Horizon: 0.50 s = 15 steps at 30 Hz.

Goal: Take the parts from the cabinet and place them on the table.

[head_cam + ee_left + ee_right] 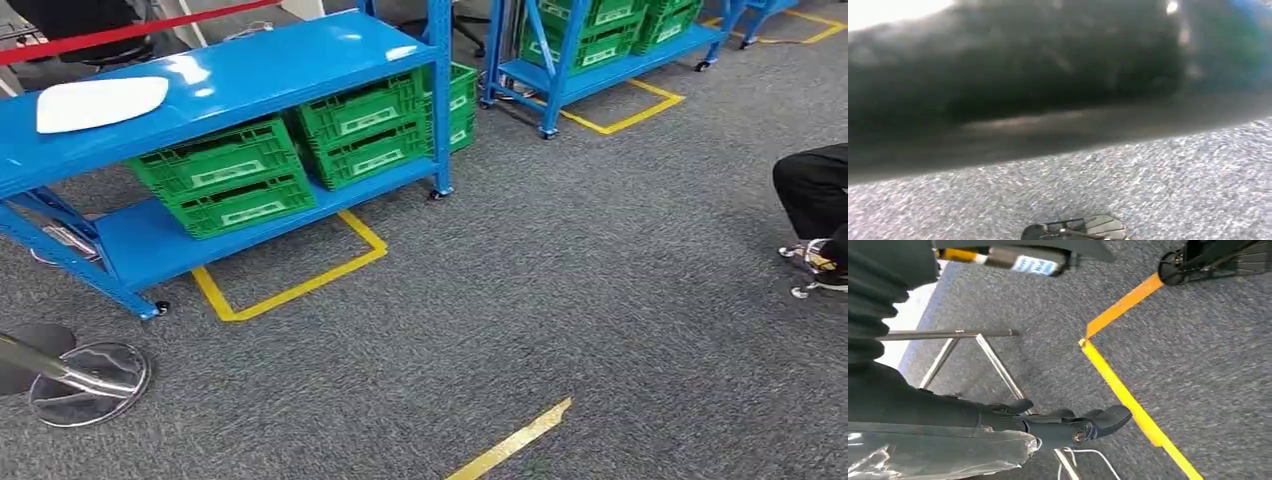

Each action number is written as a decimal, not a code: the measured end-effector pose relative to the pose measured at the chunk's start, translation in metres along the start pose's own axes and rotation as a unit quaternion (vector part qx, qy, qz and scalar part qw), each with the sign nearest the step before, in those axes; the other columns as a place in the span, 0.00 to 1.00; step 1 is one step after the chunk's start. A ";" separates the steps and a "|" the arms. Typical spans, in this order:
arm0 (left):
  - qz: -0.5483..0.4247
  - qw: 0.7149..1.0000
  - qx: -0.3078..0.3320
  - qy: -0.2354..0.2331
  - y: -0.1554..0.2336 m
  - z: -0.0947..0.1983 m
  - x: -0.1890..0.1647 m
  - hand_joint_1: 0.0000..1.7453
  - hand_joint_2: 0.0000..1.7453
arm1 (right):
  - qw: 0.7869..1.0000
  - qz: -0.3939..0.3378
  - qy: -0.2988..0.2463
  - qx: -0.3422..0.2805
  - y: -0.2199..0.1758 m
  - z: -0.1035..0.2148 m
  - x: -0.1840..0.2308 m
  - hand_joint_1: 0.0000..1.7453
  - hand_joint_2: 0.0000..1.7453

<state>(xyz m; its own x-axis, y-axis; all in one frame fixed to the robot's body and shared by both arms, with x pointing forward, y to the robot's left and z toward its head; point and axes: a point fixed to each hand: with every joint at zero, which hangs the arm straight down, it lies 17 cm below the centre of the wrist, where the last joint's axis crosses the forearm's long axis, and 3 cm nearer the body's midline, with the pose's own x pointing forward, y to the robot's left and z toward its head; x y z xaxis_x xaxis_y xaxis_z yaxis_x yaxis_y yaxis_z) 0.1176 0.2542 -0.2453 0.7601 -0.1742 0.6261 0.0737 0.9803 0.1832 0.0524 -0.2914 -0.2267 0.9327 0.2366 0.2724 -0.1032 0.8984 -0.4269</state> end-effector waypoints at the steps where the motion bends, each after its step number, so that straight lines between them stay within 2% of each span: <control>1: -0.001 1.000 -0.003 -0.004 -0.001 -0.001 0.003 0.00 0.00 | 1.000 0.000 0.001 0.001 0.000 -0.001 0.000 0.00 0.00; 5: -0.002 1.000 -0.009 0.001 -0.006 0.003 -0.003 0.00 0.00 | 1.000 0.009 0.004 0.001 0.001 -0.003 -0.003 0.00 0.00; 9: -0.003 1.000 -0.011 -0.001 -0.007 0.002 -0.002 0.00 0.00 | 0.999 0.017 0.005 0.029 0.006 -0.003 -0.011 0.00 0.00; 15: -0.001 1.000 -0.015 0.001 -0.011 0.004 -0.004 0.00 0.00 | 0.999 0.012 0.018 0.026 0.001 -0.004 -0.022 0.00 0.00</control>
<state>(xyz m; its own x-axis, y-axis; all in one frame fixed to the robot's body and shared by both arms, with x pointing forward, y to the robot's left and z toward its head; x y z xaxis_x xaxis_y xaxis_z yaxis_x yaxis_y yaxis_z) 0.1113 0.2438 -0.2465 0.7610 -0.1753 0.6247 0.0944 0.9825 0.1607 0.0332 -0.2974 -0.2362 0.9413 0.2455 0.2318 -0.1426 0.9113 -0.3863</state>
